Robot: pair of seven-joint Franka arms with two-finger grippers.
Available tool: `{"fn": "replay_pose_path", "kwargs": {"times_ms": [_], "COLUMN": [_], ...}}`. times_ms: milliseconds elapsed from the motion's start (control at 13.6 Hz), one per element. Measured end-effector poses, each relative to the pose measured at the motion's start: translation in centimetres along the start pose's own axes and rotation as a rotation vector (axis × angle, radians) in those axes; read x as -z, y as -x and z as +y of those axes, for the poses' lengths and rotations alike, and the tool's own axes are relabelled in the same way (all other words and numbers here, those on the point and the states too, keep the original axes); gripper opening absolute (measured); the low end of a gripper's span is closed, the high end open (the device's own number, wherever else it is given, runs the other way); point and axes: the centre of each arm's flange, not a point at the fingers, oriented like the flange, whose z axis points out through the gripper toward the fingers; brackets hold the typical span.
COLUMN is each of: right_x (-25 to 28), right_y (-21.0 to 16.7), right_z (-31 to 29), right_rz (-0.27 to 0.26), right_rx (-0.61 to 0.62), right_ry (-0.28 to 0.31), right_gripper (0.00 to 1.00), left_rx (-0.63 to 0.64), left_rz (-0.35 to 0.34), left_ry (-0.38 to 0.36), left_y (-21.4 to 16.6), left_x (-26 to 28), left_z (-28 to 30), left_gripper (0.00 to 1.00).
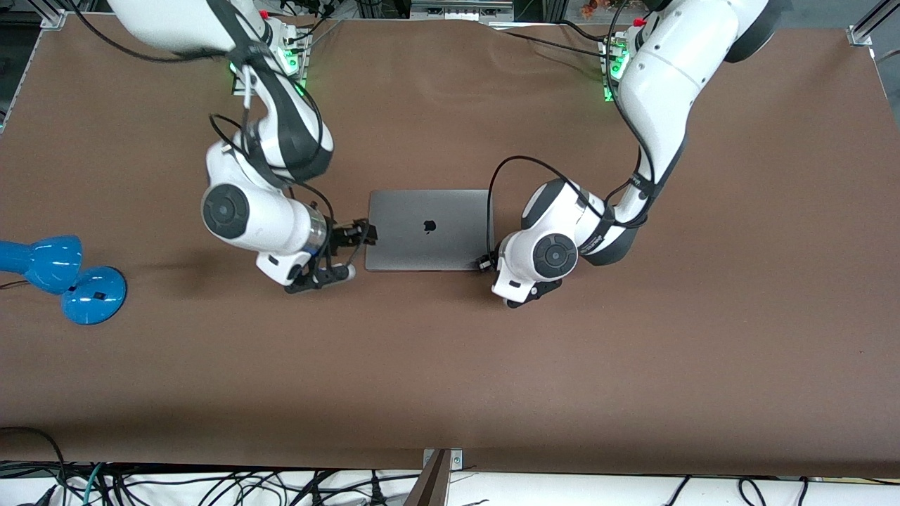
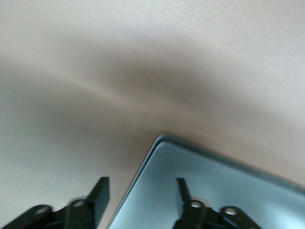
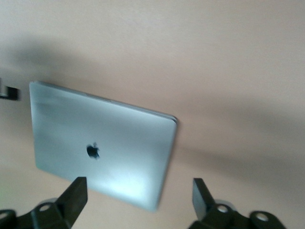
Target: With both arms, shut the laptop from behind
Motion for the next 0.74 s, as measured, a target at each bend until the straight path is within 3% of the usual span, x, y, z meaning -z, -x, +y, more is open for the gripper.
{"fn": "replay_pose_path", "kwargs": {"times_ms": [221, 442, 737], "right_x": [7.2, 14.0, 21.1], "right_y": [2.9, 5.9, 10.3], "right_z": [1.0, 3.7, 8.2], "right_rz": [0.011, 0.046, 0.066], "right_rx": [-0.059, -0.109, -0.197], "right_ry": [0.070, 0.134, 0.175], "right_gripper": [1.00, 1.00, 1.00], "left_rx": [-0.091, -0.156, -0.214], "left_rz": [0.032, 0.066, 0.108], "left_ry": [-0.027, -0.049, -0.070], "left_y": [3.3, 5.4, 7.8], "left_x": [8.8, 15.8, 21.5], "left_z": [-1.9, -6.8, -12.7], "left_gripper": [1.00, 1.00, 1.00]}}
